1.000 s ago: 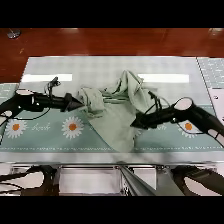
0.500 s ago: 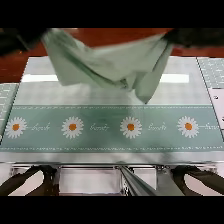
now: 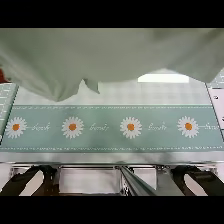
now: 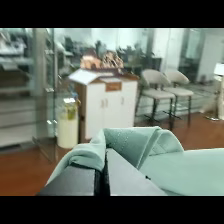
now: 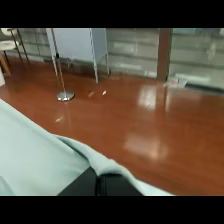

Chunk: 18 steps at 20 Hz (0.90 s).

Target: Fold the shirts.

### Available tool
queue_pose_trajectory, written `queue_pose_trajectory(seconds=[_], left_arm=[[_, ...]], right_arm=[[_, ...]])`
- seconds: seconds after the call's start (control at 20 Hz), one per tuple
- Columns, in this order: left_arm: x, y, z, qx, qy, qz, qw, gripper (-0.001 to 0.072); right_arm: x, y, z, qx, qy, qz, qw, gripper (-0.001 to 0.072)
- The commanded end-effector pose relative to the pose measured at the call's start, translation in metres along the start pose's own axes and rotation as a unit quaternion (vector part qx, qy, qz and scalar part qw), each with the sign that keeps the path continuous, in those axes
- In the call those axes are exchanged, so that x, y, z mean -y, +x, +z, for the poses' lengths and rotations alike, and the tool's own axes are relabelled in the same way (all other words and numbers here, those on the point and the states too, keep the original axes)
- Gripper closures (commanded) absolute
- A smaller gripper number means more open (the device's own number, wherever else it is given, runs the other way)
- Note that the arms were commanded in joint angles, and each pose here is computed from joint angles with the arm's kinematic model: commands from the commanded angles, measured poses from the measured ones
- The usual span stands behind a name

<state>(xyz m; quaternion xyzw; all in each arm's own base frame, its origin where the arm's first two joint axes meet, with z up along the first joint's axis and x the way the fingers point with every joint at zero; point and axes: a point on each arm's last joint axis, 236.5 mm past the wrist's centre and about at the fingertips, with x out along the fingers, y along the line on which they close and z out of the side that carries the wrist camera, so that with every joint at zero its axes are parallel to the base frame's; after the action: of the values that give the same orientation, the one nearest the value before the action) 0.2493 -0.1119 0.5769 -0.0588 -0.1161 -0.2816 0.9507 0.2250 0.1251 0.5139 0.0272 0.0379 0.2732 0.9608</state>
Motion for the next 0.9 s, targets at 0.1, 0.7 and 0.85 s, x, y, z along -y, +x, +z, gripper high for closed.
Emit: queue_pose_trajectory(seconds=[0.1,0.7,0.85], left_arm=[[0.054,-0.052,0.030,0.021,0.065,0.004,0.998,0.0688],[-0.032,-0.011,-0.245,-0.312,-0.197,0.006,0.929,0.0687],[-0.058,0.017,-0.335,-0.339,-0.252,0.023,0.906,0.0687]], right_arm=[[-0.037,-0.064,0.005,0.026,-0.042,-0.002,0.999,0.0693],[0.025,0.033,-0.188,-0.249,0.127,-0.001,0.960,0.0693],[0.078,0.062,-0.263,-0.301,0.160,-0.072,0.937,0.0693]])
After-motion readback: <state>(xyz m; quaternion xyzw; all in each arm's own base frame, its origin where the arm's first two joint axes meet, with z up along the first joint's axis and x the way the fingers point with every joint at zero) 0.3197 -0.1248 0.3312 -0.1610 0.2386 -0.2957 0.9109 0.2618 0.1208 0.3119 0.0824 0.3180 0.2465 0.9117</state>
